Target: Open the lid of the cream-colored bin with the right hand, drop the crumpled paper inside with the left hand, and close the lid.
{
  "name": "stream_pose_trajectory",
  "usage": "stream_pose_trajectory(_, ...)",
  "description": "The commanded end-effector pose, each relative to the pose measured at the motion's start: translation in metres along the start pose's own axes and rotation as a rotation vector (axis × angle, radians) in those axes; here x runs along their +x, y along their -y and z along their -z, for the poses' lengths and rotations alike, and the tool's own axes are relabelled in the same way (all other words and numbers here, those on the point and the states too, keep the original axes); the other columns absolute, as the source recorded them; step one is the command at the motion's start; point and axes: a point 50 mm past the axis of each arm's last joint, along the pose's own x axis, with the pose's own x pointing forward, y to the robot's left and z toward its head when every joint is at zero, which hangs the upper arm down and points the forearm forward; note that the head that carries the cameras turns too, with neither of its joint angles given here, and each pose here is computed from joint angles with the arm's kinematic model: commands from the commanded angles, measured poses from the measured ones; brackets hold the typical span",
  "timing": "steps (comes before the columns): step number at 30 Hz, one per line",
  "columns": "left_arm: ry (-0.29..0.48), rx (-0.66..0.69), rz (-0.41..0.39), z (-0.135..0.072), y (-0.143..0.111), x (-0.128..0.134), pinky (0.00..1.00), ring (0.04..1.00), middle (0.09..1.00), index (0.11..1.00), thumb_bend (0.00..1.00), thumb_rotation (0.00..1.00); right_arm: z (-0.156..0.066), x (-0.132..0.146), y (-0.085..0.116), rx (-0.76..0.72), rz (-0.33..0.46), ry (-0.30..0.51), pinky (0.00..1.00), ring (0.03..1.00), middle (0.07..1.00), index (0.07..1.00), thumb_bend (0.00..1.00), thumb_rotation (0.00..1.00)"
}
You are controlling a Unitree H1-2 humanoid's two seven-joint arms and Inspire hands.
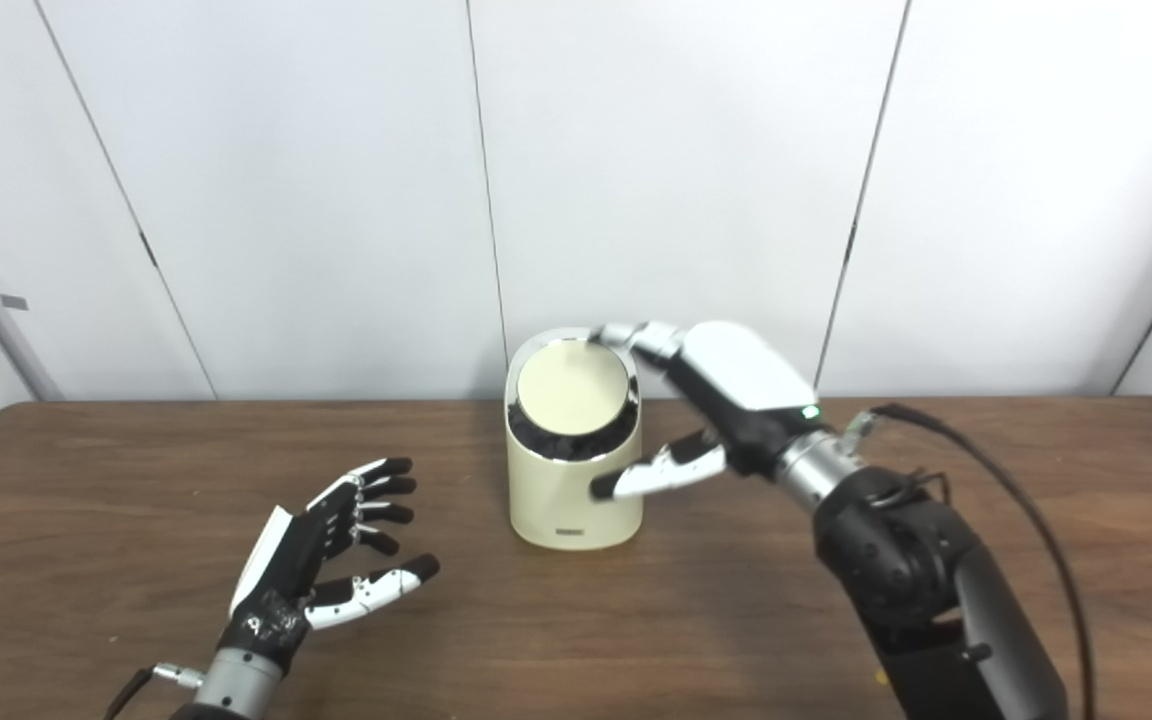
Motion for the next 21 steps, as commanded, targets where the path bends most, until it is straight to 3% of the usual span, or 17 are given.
stream_pose_trajectory(1,0.070,0.008,-0.014,-0.015,-0.005,0.008,0.59,0.712,0.799,0.837,0.72,0.19,-0.009,0.001,0.015,0.061,0.116,0.049,0.69,0.849,0.902,0.918,0.78,0.46)
stream_pose_trajectory(5,0.075,0.006,-0.012,-0.015,-0.005,0.008,0.59,0.711,0.798,0.836,0.72,0.19,0.009,-0.015,0.002,0.207,0.160,0.023,0.72,0.872,0.943,0.956,0.79,0.35)
stream_pose_trajectory(9,0.079,0.002,-0.015,-0.015,-0.006,0.009,0.59,0.711,0.795,0.834,0.72,0.18,0.023,-0.034,-0.014,0.278,0.150,-0.048,0.78,0.912,0.960,0.963,0.81,0.38)
stream_pose_trajectory(15,0.086,-0.014,-0.024,-0.017,-0.006,0.008,0.59,0.717,0.796,0.836,0.72,0.15,0.036,-0.060,-0.039,0.300,0.152,-0.140,0.73,0.869,0.936,0.967,0.87,0.44)
stream_pose_trajectory(21,0.099,-0.012,-0.032,-0.019,-0.007,0.009,0.57,0.715,0.797,0.835,0.71,0.13,0.043,-0.077,-0.060,0.390,0.149,-0.194,0.69,0.879,0.947,0.964,0.88,0.40)
